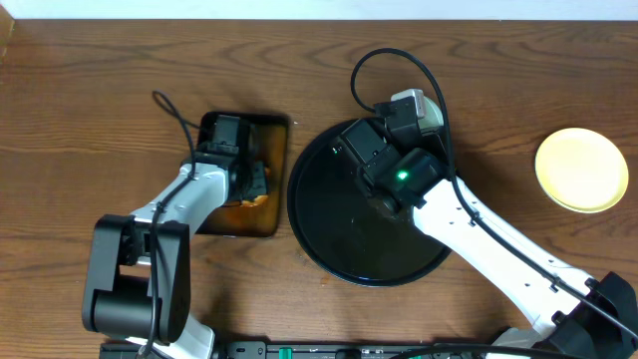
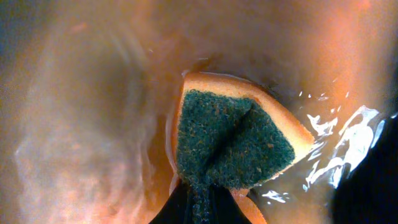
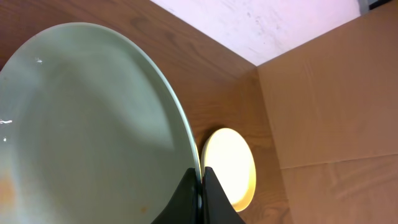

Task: Clean dirty plates on tray and stack at the side
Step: 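Carry the blue plate right and stack it on the yellow plate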

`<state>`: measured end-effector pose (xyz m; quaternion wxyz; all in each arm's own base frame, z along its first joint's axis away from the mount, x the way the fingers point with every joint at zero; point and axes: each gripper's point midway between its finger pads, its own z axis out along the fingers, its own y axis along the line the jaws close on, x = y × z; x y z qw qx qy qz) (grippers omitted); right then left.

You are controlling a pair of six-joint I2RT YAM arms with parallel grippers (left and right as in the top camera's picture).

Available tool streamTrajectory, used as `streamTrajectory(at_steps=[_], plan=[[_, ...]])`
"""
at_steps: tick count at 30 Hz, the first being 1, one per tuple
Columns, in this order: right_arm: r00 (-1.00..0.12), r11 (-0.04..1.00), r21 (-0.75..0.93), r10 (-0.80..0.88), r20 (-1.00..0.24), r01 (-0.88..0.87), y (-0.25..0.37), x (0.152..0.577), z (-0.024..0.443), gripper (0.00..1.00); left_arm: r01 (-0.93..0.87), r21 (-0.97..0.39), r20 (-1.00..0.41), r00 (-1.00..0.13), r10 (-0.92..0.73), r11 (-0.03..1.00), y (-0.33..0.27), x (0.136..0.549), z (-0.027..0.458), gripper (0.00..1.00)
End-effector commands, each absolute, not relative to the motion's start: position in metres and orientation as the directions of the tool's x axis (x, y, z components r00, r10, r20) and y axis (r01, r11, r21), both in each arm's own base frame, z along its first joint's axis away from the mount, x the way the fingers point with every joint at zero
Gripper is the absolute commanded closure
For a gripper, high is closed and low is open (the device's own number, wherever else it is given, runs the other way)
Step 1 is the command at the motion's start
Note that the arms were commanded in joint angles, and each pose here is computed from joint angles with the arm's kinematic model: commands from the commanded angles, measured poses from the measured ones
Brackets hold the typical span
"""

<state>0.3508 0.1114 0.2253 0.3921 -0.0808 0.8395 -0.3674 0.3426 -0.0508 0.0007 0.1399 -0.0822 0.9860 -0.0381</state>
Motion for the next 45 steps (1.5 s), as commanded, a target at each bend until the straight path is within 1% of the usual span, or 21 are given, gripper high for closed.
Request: streamTrajectory(at_steps=[1, 2, 4, 6, 8, 9, 10, 11, 13, 16, 17, 18, 22, 25, 29, 32, 36, 40, 45], plan=[[-0.663, 0.733, -0.655, -0.402, -0.632, 0.180, 0.111, 0.350, 0.232, 0.99, -0.311, -0.059, -0.237, -0.919, -0.315, 0.949, -0.030, 0.331, -0.009, 0.93], [-0.663, 0.733, -0.655, -0.402, -0.632, 0.180, 0.111, 0.350, 0.232, 0.99, -0.265, -0.107, -0.221, -0.933, -0.283, 0.958, -0.042, 0.331, -0.007, 0.93], [-0.666, 0.738, -0.651, -0.397, -0.631, 0.176, 0.111, 0.350, 0.231, 0.99, -0.121, -0.195, -0.207, -0.965, -0.162, 0.973, -0.068, 0.329, -0.002, 0.92], [-0.676, 0.753, -0.637, -0.384, -0.629, 0.166, 0.111, 0.351, 0.227, 0.99, -0.077, -0.176, -0.221, -0.968, -0.115, 0.981, -0.070, 0.328, 0.002, 0.93], [-0.689, 0.771, -0.619, -0.368, -0.624, 0.149, 0.111, 0.351, 0.222, 0.99, -0.077, -0.146, -0.251, -0.961, -0.112, 0.986, -0.065, 0.330, 0.011, 0.92], [-0.693, 0.776, -0.612, -0.358, -0.626, 0.153, 0.110, 0.352, 0.221, 0.99, -0.077, -0.142, -0.267, -0.957, -0.113, 0.987, -0.064, 0.332, 0.016, 0.87], [-0.694, 0.776, -0.610, -0.351, -0.629, 0.160, 0.108, 0.352, 0.221, 0.99, -0.076, -0.139, -0.298, -0.948, -0.115, 0.987, -0.063, 0.335, 0.026, 0.78], [-0.694, 0.775, -0.611, -0.350, -0.629, 0.163, 0.107, 0.353, 0.221, 0.99, -0.076, -0.139, -0.314, -0.942, -0.117, 0.987, -0.062, 0.336, 0.031, 0.75], [-0.688, 0.768, -0.612, -0.342, -0.640, 0.187, 0.102, 0.355, 0.225, 0.99, -0.069, -0.149, -0.357, -0.926, -0.119, 0.986, -0.062, 0.339, 0.047, 0.61], [-0.680, 0.788, -0.581, -0.313, -0.663, 0.203, 0.098, 0.356, 0.230, 0.99, -0.061, -0.159, -0.409, -0.904, -0.122, 0.985, -0.062, 0.341, 0.068, 0.54], [-0.681, 0.803, -0.561, -0.296, -0.669, 0.201, 0.097, 0.356, 0.230, 0.99, -0.061, -0.159, -0.420, -0.899, -0.123, 0.985, -0.061, 0.341, 0.074, 0.50], [-0.688, 0.824, -0.531, -0.270, -0.674, 0.197, 0.096, 0.357, 0.228, 0.99, -0.064, -0.153, -0.429, -0.895, -0.124, 0.986, -0.060, 0.339, 0.079, 0.48], [-0.727, 0.890, -0.408, -0.143, -0.672, 0.203, 0.080, 0.361, 0.219, 0.99, -0.068, -0.144, -0.432, -0.893, -0.124, 0.987, -0.057, 0.332, 0.087, 0.48], [-0.762, 0.924, -0.312, -0.036, -0.646, 0.222, 0.061, 0.365, 0.208, 0.99, -0.071, -0.138, -0.411, -0.903, -0.123, 0.988, -0.056, 0.326, 0.085, 0.47], [-0.796, 0.942, -0.202, 0.099, -0.597, 0.269, 0.032, 0.369, 0.194, 0.99, -0.076, -0.132, -0.386, -0.915, -0.121, 0.988, -0.055, 0.319, 0.082, 0.47], [-0.801, 0.939, -0.115, 0.207, -0.562, 0.323, 0.007, 0.371, 0.187, 0.99, -0.076, -0.130, -0.383, -0.916, -0.121, 0.989, -0.054, 0.319, 0.082, 0.47], [-0.778, 0.908, -0.026, 0.342, -0.526, 0.417, -0.031, 0.370, 0.182, 0.99, -0.085, -0.109, -0.387, -0.914, -0.122, 0.990, -0.050, 0.319, 0.081, 0.47], [-0.704, 0.830, 0.044, 0.498, -0.506, 0.556, -0.080, 0.363, 0.180, 0.99, -0.087, -0.104, -0.386, -0.915, -0.121, 0.991, -0.049, 0.318, 0.081, 0.47], [-0.601, 0.728, 0.095, 0.626, -0.497, 0.679, -0.140, 0.351, 0.178, 0.99, -0.088, -0.103, -0.384, -0.915, -0.121, 0.991, -0.049, 0.318, 0.081, 0.47]])
